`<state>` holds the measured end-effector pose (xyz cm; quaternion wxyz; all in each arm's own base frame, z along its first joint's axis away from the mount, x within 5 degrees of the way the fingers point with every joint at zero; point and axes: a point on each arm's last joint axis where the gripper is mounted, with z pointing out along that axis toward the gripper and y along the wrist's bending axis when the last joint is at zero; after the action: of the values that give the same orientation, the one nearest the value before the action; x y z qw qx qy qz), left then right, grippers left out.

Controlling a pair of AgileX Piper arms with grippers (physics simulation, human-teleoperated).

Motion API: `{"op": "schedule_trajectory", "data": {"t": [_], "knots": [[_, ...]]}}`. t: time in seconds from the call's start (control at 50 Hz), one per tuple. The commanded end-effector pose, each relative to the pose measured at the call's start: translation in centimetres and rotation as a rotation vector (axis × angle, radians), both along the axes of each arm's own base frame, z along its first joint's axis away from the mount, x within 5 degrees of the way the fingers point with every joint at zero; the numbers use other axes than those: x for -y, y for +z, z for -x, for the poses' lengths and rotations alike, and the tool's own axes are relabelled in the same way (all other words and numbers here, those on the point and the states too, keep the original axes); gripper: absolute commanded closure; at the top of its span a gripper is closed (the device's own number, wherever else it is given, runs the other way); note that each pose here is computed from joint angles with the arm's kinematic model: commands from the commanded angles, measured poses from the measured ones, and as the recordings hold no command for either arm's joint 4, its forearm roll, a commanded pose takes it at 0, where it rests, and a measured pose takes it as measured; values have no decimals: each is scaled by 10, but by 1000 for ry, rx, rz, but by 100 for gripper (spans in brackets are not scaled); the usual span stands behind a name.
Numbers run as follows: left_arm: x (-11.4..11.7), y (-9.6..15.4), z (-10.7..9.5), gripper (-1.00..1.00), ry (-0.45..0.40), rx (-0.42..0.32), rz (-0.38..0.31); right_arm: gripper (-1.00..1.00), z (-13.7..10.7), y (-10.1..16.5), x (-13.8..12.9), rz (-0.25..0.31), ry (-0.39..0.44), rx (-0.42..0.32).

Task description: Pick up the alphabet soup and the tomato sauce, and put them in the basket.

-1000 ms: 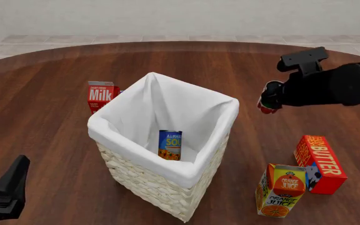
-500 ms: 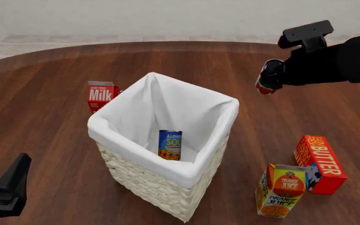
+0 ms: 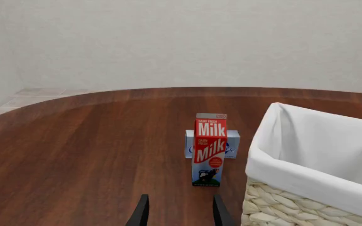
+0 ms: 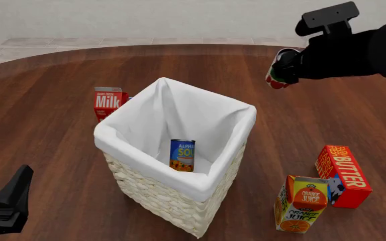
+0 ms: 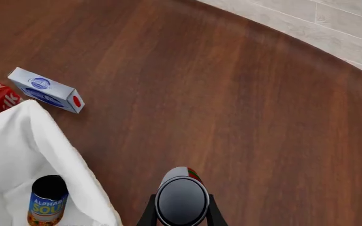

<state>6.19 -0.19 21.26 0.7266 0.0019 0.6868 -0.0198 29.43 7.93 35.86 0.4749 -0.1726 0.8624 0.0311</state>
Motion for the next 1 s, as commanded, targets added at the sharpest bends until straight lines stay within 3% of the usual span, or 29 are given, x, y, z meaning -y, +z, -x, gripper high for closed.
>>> {"op": "schedule_trajectory", "data": {"t": [0.02, 0.5, 1.0], "knots": [[0, 0, -1, -100, 1, 1, 1, 100, 10, 17, -11, -25, 36, 30], [0, 0, 0, -100, 3, 4, 7, 100, 25, 38, -40, -36, 145, 65], [-1, -1, 4, -100, 7, 7, 12, 100, 42, 40, -72, -41, 268, 61]]}}
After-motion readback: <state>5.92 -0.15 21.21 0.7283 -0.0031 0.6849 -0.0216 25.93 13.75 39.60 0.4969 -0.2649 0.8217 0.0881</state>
